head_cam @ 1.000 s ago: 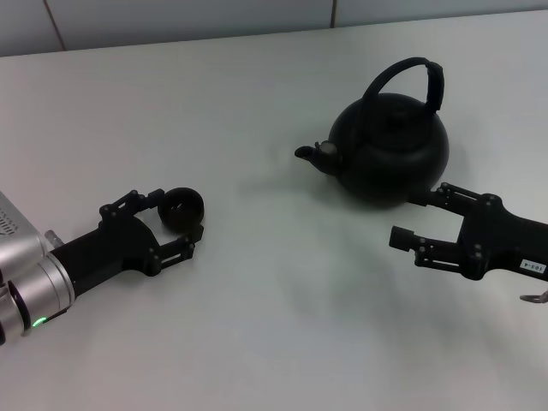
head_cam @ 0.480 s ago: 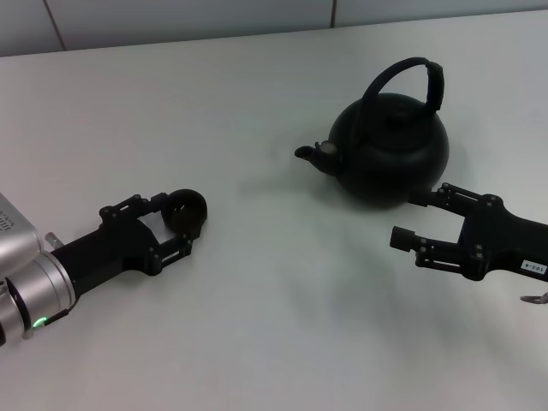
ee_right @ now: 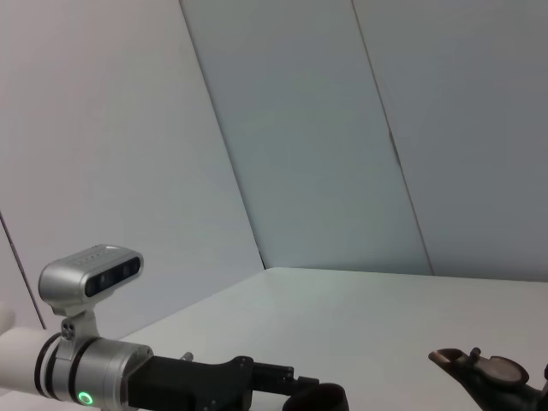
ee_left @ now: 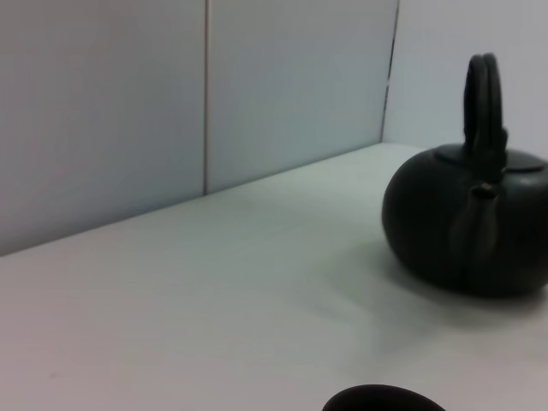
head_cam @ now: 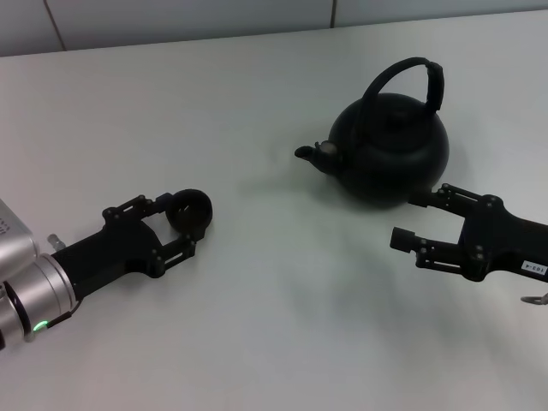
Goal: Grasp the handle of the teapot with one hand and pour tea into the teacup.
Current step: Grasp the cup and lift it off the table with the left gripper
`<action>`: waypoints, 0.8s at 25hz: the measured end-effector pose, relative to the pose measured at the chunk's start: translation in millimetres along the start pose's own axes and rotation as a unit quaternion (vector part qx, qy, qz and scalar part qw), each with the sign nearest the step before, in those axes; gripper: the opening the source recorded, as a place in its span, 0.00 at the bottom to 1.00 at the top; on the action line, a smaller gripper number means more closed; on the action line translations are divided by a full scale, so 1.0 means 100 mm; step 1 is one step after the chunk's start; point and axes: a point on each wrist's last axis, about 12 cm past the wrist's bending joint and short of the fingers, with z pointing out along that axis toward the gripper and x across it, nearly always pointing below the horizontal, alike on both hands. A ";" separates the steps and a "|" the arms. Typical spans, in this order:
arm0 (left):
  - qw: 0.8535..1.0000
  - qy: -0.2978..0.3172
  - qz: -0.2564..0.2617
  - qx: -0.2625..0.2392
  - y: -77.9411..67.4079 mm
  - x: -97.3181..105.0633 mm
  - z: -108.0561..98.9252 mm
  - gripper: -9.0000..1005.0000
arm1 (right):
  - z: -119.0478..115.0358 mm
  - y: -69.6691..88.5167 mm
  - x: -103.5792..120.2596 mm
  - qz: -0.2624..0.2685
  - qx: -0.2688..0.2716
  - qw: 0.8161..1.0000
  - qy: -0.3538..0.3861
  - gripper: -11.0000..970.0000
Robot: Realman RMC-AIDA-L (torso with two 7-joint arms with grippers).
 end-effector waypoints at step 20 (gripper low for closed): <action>0.990 -0.046 0.027 0.130 -0.33 -0.07 -0.07 0.69 | 0.02 0.00 0.02 0.002 0.000 1.000 0.005 0.85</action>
